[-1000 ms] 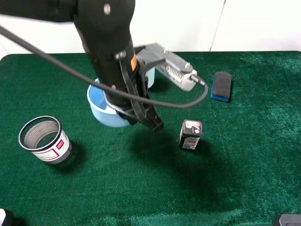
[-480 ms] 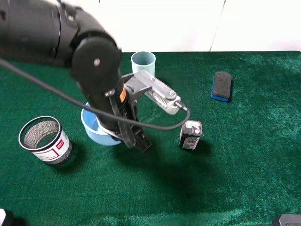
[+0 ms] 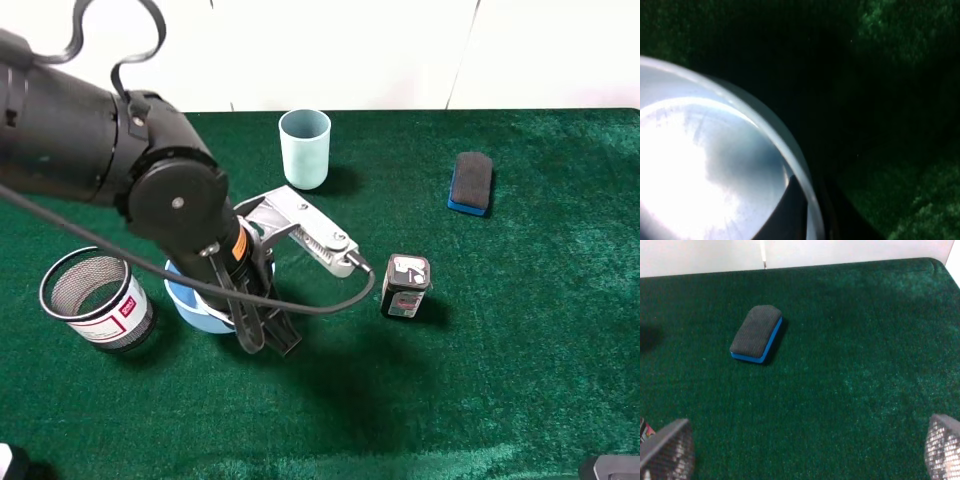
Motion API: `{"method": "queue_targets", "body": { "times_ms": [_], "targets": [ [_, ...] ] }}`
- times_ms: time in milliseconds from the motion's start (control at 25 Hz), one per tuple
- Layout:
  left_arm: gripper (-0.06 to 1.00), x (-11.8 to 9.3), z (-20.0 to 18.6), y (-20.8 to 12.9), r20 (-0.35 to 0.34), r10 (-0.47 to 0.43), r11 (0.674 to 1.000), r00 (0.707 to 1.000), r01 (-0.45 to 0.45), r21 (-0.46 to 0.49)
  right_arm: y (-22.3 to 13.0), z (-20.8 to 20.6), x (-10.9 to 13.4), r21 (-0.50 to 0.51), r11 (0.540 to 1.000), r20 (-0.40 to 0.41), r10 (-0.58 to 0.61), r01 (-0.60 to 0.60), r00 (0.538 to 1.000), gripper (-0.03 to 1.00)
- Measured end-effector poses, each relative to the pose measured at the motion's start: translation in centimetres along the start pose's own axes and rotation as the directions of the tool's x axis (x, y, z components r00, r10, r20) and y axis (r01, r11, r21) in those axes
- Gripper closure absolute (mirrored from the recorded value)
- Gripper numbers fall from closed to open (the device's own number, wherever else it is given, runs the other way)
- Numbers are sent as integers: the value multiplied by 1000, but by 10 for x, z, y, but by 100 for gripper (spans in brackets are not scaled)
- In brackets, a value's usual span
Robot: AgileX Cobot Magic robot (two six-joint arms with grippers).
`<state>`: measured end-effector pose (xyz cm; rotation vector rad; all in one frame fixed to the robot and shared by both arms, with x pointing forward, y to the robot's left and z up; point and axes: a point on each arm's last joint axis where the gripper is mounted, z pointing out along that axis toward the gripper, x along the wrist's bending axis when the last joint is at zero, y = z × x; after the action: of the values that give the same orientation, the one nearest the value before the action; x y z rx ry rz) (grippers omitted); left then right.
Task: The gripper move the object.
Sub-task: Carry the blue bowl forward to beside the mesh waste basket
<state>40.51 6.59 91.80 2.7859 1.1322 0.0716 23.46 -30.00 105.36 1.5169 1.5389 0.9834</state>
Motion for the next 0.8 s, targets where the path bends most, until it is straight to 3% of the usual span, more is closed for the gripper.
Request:
{"method": "queue_targets", "body": {
  "times_ms": [800],
  "targets": [
    [90, 3, 19, -24, 2, -2, 1000, 1000, 2, 4, 0, 0, 0, 0, 1000, 0, 0, 0, 1000, 28]
  ]
}}
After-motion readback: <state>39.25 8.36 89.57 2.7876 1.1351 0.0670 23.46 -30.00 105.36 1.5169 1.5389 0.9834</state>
